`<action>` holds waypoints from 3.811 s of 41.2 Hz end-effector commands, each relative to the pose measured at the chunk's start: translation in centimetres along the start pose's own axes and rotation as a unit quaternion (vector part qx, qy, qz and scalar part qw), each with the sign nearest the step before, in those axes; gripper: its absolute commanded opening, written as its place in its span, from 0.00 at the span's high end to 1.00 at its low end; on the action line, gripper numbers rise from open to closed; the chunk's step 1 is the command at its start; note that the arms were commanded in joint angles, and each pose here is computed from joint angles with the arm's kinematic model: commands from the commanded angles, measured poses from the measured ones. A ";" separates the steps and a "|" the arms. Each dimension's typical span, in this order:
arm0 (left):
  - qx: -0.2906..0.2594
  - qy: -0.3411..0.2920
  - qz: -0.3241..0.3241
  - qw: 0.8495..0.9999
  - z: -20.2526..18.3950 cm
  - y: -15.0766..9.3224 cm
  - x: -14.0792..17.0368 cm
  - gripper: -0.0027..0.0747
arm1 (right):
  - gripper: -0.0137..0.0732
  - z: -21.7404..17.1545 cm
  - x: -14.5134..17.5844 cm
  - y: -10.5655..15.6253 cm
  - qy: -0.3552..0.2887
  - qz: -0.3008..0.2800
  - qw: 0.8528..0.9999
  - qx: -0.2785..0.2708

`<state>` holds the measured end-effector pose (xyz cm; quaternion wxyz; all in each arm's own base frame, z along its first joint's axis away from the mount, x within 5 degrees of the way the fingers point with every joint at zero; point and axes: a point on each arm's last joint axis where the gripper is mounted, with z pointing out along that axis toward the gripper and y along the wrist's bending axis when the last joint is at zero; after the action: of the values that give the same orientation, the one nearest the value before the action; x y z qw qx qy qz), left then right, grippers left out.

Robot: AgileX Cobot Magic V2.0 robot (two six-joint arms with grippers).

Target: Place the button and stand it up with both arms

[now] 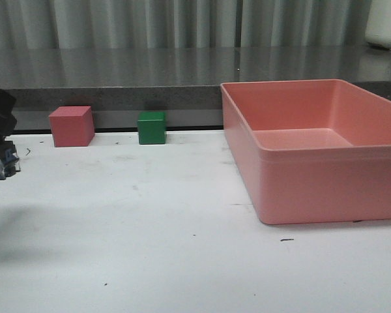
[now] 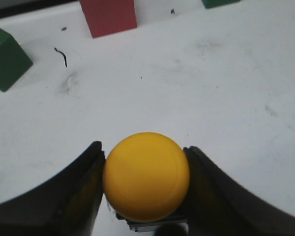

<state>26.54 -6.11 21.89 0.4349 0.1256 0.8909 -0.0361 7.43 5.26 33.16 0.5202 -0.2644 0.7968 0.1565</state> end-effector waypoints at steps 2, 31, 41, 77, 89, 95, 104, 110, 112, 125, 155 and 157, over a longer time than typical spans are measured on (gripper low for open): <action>0.012 -0.146 0.001 0.989 -1.2 -0.2 -1.8 0.59 | 0.18 -0.5 -1.4 -0.1 -0.049 -0.004 0.999 0.002; 0.072 -0.255 0.021 0.964 4.0 -1.6 1.5 0.59 | 0.18 -0.5 -1.4 -0.1 -0.049 -0.004 0.999 0.002; 0.073 -0.217 0.021 0.973 5.3 -1.7 2.7 0.59 | 0.18 -0.5 -1.4 -0.1 -0.049 -0.004 0.999 0.002; 0.066 -0.163 0.021 0.984 5.6 -1.5 3.7 0.41 | 0.18 -0.5 -1.4 -0.1 -0.049 -0.004 0.999 0.002; 0.072 -0.169 0.013 0.983 4.8 -1.9 3.0 0.28 | 0.18 -0.5 -1.4 -0.1 -0.049 -0.004 0.999 0.002; 0.077 -0.164 0.033 0.983 2.3 -2.8 1.4 0.28 | 0.18 -0.5 -1.4 -0.1 -0.049 -0.004 0.999 0.002; 0.052 -0.060 0.010 0.997 -2.4 -3.3 -1.7 0.28 | 0.18 -0.5 -1.4 -0.1 -0.049 -0.004 0.999 0.002; 0.030 0.011 -0.013 0.999 -6.0 -2.7 -3.8 0.28 | 0.18 -0.5 -1.4 -0.1 -0.049 -0.004 0.999 0.002; 0.025 0.037 -0.010 0.999 -7.2 -2.5 -4.1 0.28 | 0.18 -0.5 -1.4 -0.1 -0.049 -0.004 0.999 0.002; 0.115 -0.015 0.023 0.993 -14.8 -2.4 -4.0 0.28 | 0.18 -0.5 -1.4 -0.1 -0.049 -0.004 0.999 0.002; 0.107 -0.160 -0.024 0.981 -20.2 -1.9 -1.7 0.28 | 0.18 -0.5 -1.4 -0.1 -0.048 -0.004 0.999 0.002; 0.107 -0.160 -0.024 0.981 -20.2 -1.9 -1.7 0.29 | 0.18 -0.5 -1.4 -0.1 -0.047 -0.004 0.999 0.002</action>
<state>11.43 -4.84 34.19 0.5157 0.1599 0.8274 -0.1546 7.43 5.26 33.16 0.5203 -0.2651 0.7966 0.1561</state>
